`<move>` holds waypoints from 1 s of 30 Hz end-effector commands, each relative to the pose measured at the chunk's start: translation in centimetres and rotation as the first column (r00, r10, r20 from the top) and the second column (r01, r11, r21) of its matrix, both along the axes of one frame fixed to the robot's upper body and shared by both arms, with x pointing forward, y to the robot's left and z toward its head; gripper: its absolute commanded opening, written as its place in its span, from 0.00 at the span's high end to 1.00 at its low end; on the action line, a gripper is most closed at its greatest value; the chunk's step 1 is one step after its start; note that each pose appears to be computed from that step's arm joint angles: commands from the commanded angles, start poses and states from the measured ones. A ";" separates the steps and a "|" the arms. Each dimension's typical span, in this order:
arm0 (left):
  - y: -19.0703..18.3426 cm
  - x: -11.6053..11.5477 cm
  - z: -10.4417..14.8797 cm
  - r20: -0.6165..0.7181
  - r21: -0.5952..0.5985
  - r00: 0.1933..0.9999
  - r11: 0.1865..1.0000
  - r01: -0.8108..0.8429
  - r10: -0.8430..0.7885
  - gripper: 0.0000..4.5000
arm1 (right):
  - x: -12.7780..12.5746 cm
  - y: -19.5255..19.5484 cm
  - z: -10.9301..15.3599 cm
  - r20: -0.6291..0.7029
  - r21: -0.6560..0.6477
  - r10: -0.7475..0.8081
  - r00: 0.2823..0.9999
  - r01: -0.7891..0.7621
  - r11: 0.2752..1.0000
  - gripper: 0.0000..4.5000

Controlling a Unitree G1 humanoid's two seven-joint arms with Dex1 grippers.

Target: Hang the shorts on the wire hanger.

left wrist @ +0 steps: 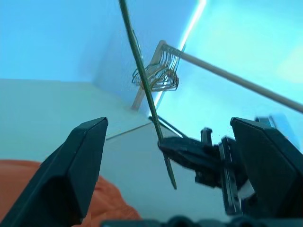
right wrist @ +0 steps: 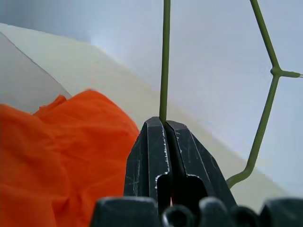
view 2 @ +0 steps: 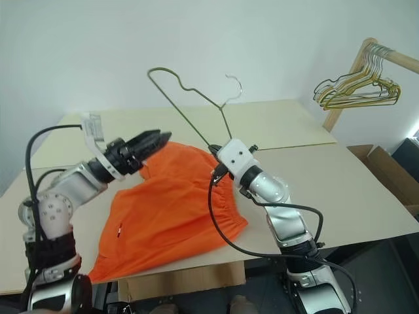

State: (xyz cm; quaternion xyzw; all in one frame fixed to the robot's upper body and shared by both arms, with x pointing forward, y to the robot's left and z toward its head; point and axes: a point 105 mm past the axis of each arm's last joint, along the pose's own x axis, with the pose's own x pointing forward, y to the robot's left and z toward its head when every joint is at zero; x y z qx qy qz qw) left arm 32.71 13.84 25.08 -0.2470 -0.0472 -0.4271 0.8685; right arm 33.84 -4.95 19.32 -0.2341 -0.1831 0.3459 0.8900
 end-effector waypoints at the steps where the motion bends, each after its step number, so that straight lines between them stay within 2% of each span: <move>1: -0.1 0.0 1.5 0.023 -0.033 1.000 0.999 0.014 -0.013 0.00 | -0.9 1.0 1.8 0.124 -0.001 0.029 0.992 -0.029 1.000 0.99; 8: -0.6 0.0 1.9 0.016 -0.047 1.000 0.999 0.003 -0.002 0.00 | -1.4 1.7 1.4 0.164 -0.036 0.052 0.985 -0.047 0.998 0.99; 11: -0.8 0.3 1.8 0.001 -0.050 1.000 0.999 -0.010 0.010 0.11 | -1.4 1.9 1.1 0.169 -0.045 0.050 0.984 -0.042 0.998 1.00; 15: -0.6 0.7 1.8 -0.006 -0.076 0.999 0.997 -0.032 0.032 0.39 | -1.3 2.4 0.7 0.158 -0.046 0.049 0.986 -0.043 0.998 1.00; 23: -0.5 1.2 1.1 -0.031 -0.050 0.997 0.996 -0.075 0.073 0.98 | -0.7 2.8 1.0 0.163 -0.008 -0.021 0.986 0.023 1.000 1.00; 27: -0.4 1.5 1.1 -0.032 -0.060 0.995 0.994 -0.096 0.094 0.99 | -1.0 3.4 0.8 0.169 -0.030 0.002 0.986 0.003 1.000 1.00; 28: -0.4 1.6 1.1 -0.026 -0.052 0.994 0.993 -0.106 0.105 1.00 | -1.2 3.6 0.7 0.167 -0.044 0.015 0.986 -0.008 0.999 0.91; 30: -0.5 1.6 1.2 0.008 -0.026 0.992 0.992 -0.124 0.124 1.00 | -1.5 4.0 0.4 0.186 -0.098 0.052 0.981 -0.034 0.995 0.82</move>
